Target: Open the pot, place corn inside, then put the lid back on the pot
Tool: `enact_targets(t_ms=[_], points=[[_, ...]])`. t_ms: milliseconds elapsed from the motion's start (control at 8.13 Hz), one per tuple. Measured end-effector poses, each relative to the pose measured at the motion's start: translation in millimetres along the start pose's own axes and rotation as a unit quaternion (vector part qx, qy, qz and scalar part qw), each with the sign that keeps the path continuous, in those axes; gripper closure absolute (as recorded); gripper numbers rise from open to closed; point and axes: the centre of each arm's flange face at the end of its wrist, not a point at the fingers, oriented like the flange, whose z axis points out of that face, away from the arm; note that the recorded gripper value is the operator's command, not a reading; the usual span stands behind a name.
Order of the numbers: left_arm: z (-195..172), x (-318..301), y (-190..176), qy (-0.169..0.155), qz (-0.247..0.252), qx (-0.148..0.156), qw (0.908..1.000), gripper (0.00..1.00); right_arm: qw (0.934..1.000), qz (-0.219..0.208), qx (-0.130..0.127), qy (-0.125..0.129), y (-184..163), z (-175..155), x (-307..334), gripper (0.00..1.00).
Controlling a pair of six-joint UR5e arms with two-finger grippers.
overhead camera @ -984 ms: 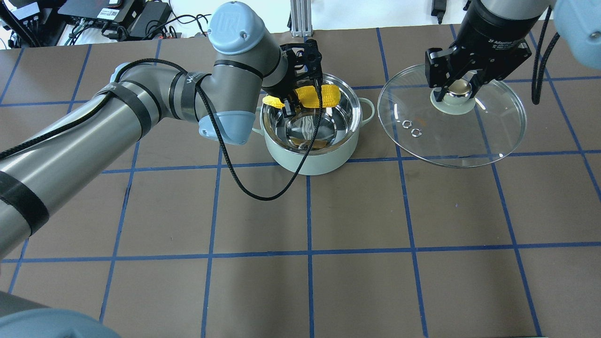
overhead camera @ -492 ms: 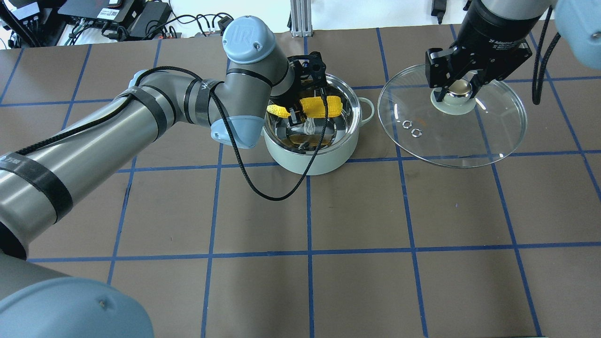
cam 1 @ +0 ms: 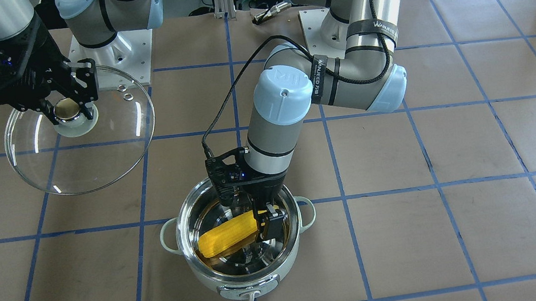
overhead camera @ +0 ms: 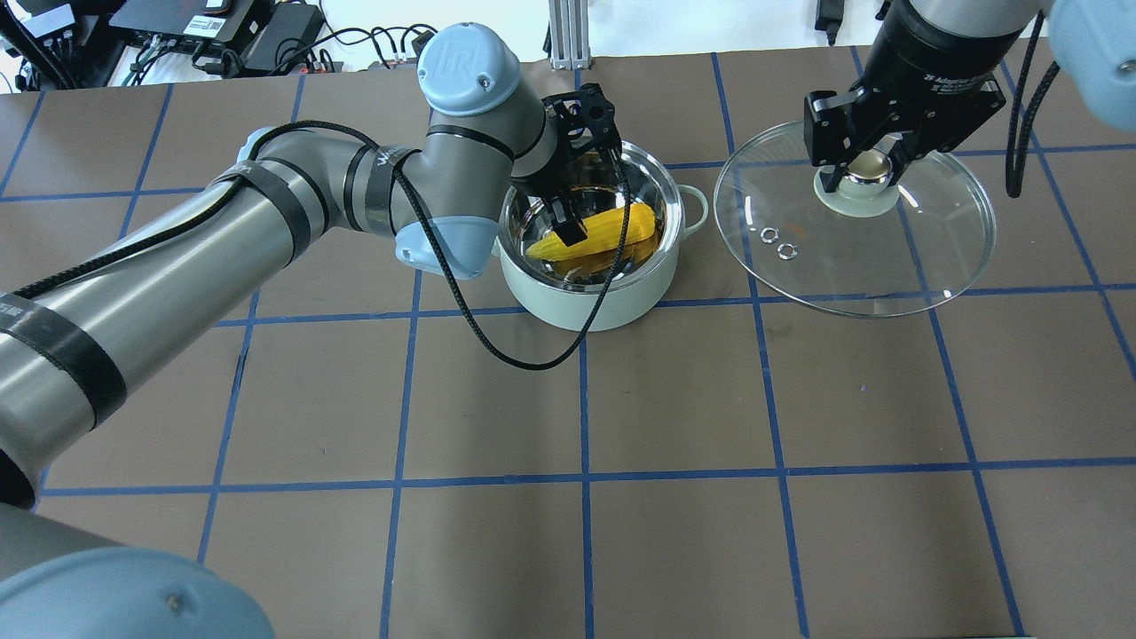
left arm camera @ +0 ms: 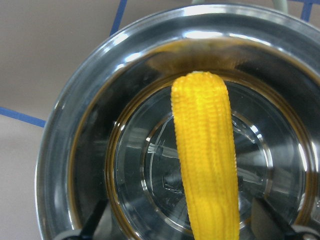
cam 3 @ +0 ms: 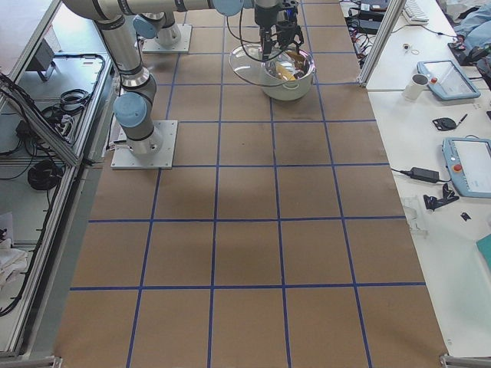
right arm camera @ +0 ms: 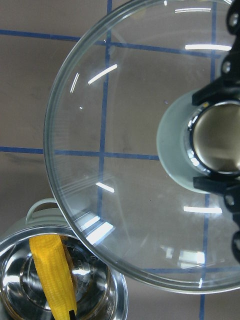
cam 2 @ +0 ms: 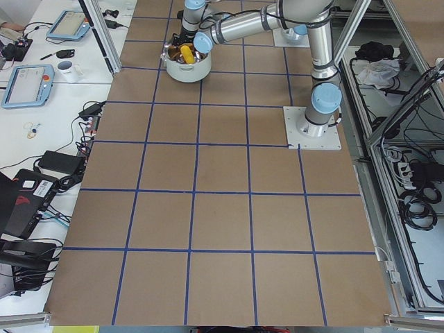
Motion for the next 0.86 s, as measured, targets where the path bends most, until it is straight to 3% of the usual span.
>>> enact_targets(t_ms=[246, 615, 861], points=[[-42.1, 2.1, -3.5, -0.010, -0.014, 0.004, 0.9998, 0.00, 1.0000, 0.000, 0.000, 0.000, -0.1, -0.1, 0.0, 0.74], [-135.0, 0.7, 12.0, 0.004, -0.094, -0.012, 0.9955, 0.00, 1.0000, 0.001, 0.003, -0.001, -1.6, 0.4, -0.8, 0.73], [-168.1, -8.9, 36.6, 0.007, -0.173, -0.024, 0.9846, 0.00, 0.9997, 0.009, 0.016, -0.016, -9.8, 4.9, -8.3, 0.73]])
